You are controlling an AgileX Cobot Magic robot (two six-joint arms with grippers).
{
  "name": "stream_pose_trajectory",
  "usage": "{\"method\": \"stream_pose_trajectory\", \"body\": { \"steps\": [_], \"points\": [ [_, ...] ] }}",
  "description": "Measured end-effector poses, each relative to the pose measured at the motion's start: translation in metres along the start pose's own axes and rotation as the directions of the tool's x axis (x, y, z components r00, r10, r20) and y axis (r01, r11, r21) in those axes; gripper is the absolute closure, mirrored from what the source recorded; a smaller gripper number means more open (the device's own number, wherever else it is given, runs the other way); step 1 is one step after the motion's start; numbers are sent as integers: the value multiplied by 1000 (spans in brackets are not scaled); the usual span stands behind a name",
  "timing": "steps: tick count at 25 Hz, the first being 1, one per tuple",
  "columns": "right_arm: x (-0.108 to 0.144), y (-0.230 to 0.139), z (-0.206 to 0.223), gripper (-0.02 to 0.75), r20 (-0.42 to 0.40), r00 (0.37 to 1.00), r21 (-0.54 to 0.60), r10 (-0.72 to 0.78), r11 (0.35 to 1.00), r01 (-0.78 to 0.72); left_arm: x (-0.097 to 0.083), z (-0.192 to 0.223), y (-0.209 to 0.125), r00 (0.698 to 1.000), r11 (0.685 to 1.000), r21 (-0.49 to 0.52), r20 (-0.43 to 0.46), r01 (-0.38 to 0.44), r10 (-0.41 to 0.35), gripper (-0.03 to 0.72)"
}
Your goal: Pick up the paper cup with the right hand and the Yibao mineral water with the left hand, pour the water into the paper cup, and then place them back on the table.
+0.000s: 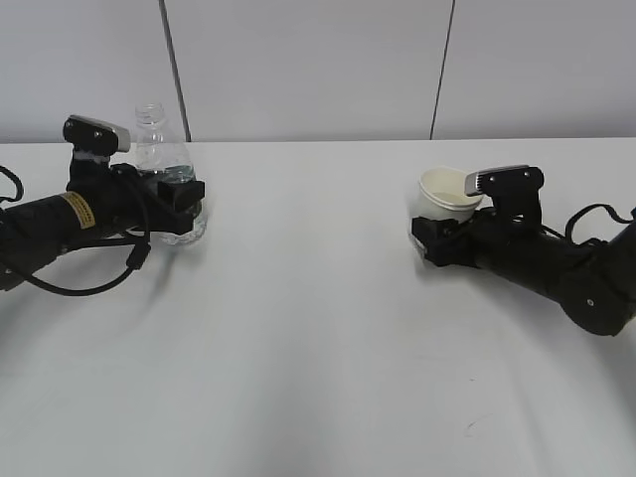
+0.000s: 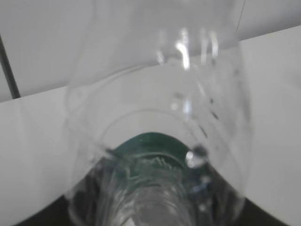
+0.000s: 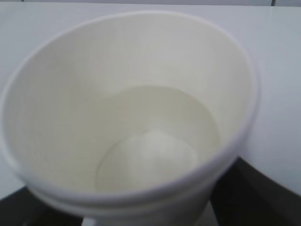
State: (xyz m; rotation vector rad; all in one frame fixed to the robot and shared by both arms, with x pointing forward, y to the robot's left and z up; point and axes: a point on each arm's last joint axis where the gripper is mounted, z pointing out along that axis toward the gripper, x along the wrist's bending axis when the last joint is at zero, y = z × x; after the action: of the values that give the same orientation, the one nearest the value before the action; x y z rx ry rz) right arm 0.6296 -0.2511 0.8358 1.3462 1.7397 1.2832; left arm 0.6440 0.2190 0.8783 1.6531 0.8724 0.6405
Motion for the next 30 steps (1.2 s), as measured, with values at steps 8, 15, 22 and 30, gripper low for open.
{"method": "stream_pose_trajectory", "body": {
  "steps": [8, 15, 22, 30],
  "points": [
    [-1, -3, -4, 184, 22, 999, -18, 32, 999, -32, 0, 0, 0, 1000, 1000, 0, 0, 0, 0, 366],
    [-1, -2, -4, 185, 28, 999, -24, 38, 999, -38, 0, 0, 0, 1000, 1000, 0, 0, 0, 0, 366],
    [-1, -2, -4, 177, 27, 999, -25, 37, 999, -36, 0, 0, 0, 1000, 1000, 0, 0, 0, 0, 366],
    [0, -4, -5, 90, 17, 999, -10, 29, 1000, -29, 0, 0, 0, 1000, 1000, -1, -1, 1, -1, 366]
  ]
}}
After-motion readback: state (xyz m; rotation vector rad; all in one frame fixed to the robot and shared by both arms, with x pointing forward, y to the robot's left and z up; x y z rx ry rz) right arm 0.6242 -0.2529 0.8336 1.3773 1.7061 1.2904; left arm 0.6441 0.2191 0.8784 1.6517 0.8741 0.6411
